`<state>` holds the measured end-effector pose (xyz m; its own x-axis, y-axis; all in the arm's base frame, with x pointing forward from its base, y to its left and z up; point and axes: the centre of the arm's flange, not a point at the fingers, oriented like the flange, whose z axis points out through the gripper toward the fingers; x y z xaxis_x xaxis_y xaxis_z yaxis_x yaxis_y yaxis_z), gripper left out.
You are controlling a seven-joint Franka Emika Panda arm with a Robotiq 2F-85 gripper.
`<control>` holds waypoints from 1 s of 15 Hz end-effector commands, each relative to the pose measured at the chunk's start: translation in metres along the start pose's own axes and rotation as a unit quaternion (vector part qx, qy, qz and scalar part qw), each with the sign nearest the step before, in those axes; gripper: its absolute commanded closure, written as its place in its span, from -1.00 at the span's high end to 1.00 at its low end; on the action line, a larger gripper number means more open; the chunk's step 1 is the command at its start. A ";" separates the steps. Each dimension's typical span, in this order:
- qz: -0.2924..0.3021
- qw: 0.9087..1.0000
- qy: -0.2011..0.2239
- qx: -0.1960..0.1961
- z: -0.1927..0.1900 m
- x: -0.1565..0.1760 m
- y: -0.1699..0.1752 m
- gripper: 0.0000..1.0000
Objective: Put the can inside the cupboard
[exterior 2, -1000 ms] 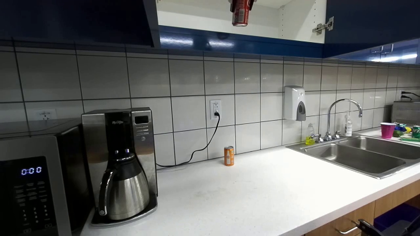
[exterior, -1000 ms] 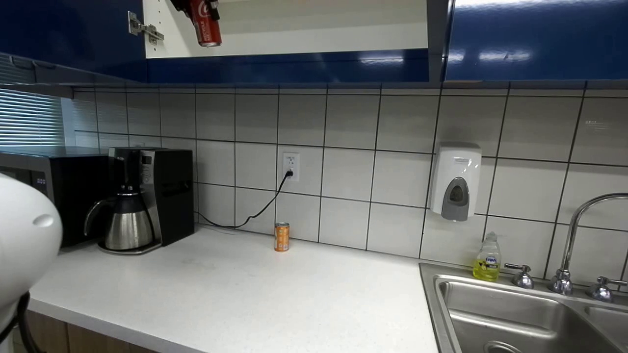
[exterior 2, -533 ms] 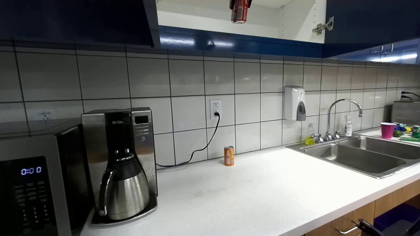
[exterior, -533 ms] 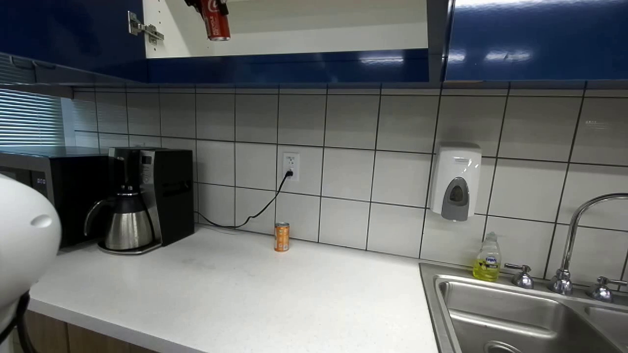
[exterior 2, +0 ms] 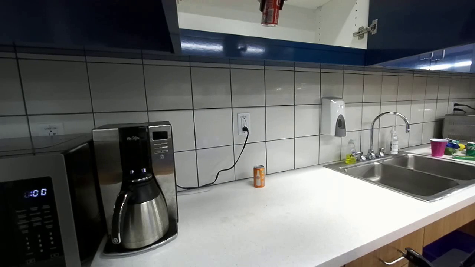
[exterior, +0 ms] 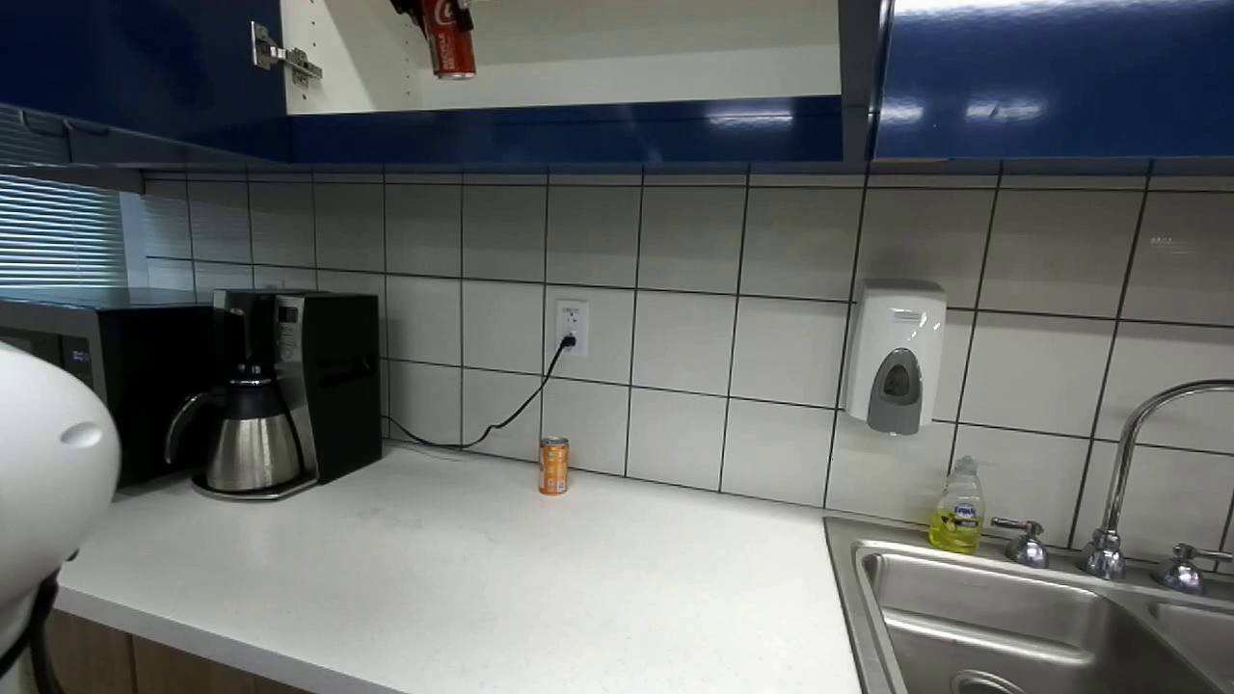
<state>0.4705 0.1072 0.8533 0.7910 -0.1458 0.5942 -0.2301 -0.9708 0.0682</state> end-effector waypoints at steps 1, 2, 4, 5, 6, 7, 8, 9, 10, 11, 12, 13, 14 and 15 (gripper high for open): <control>0.019 1.000 -0.004 -0.005 0.003 0.031 0.003 -0.18; 0.021 1.000 -0.006 -0.006 0.008 0.035 0.004 -0.18; 0.026 1.000 -0.011 -0.006 0.021 0.043 0.007 -0.18; 0.028 1.000 -0.012 -0.008 0.026 0.047 0.007 -0.18; 0.029 0.999 -0.014 -0.008 0.032 0.051 0.008 -0.18; 0.031 0.999 -0.015 -0.008 0.036 0.055 0.009 -0.18; 0.034 0.999 -0.017 -0.009 0.041 0.058 0.010 -0.18; 0.035 0.999 -0.018 -0.009 0.046 0.061 0.011 -0.18; 0.036 0.999 -0.019 -0.009 0.049 0.064 0.012 -0.18; 0.039 0.999 -0.020 -0.010 0.053 0.067 0.013 -0.18; 0.039 0.999 -0.021 -0.010 0.056 0.070 0.013 -0.18; 0.041 0.999 -0.022 -0.010 0.059 0.072 0.014 -0.18; 0.042 0.999 -0.023 -0.010 0.060 0.074 0.015 -0.18; 0.043 0.999 -0.025 -0.010 0.063 0.076 0.015 -0.18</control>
<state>0.5500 0.0714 0.8290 0.7991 -0.2184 0.5601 -0.2914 -0.9556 0.0430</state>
